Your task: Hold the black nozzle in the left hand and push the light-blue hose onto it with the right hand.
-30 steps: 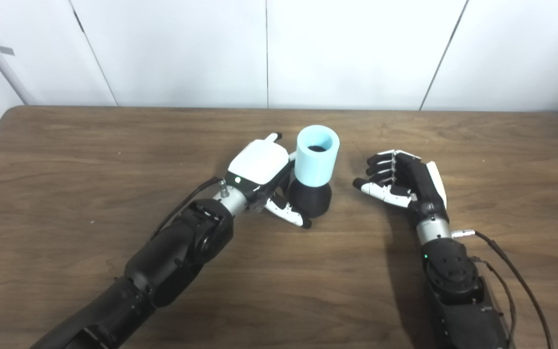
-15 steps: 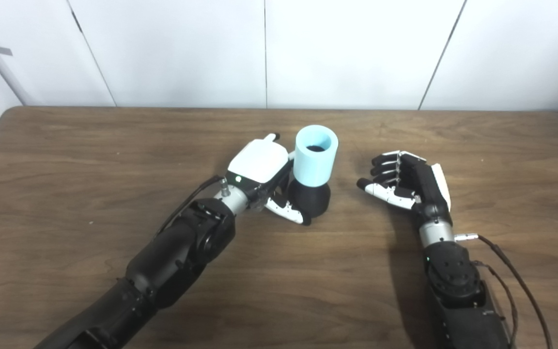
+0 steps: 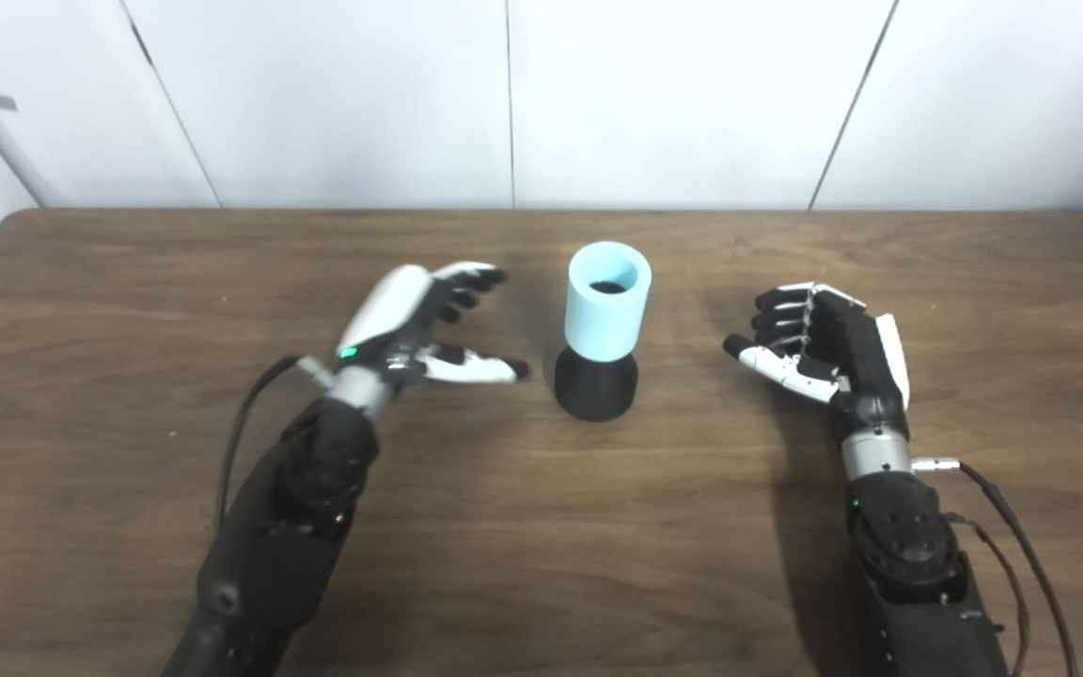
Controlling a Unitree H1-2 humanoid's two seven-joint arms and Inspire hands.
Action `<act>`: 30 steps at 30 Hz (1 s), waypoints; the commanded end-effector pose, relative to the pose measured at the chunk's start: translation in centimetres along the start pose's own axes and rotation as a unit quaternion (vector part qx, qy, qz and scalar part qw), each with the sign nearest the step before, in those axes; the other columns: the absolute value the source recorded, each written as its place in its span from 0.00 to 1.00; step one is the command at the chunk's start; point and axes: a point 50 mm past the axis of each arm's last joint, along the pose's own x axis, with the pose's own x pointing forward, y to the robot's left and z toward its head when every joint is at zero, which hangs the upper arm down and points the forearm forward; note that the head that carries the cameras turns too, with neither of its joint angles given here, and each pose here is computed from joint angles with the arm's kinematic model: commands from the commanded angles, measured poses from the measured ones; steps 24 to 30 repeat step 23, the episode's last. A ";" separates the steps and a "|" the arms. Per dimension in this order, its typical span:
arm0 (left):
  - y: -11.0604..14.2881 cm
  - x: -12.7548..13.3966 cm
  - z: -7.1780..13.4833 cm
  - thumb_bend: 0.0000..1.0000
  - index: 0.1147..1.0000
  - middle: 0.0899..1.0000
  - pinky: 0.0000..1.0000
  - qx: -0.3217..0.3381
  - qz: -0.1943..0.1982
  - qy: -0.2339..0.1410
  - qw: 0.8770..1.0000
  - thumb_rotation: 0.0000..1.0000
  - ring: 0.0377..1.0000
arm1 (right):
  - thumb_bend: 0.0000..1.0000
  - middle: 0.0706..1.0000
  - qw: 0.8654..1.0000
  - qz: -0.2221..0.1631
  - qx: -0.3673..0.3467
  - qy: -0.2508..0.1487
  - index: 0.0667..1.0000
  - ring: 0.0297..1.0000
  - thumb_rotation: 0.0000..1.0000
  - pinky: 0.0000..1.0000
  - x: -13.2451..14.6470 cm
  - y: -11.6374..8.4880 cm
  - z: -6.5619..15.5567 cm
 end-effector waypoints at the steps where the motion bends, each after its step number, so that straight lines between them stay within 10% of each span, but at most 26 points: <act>1: -0.5 -1.4 -3.5 0.69 0.70 0.68 0.58 -0.051 0.013 0.058 0.997 0.01 0.65 | 0.52 0.44 0.999 -0.010 0.005 -0.052 0.47 0.44 0.00 0.33 0.9 -0.5 2.0; 30: -2.4 -1.9 -5.6 0.62 0.61 0.59 0.57 -0.205 0.063 -0.005 0.977 0.00 0.57 | 0.52 0.45 0.998 0.025 0.026 -0.052 0.47 0.49 0.00 0.40 -0.3 -0.2 0.3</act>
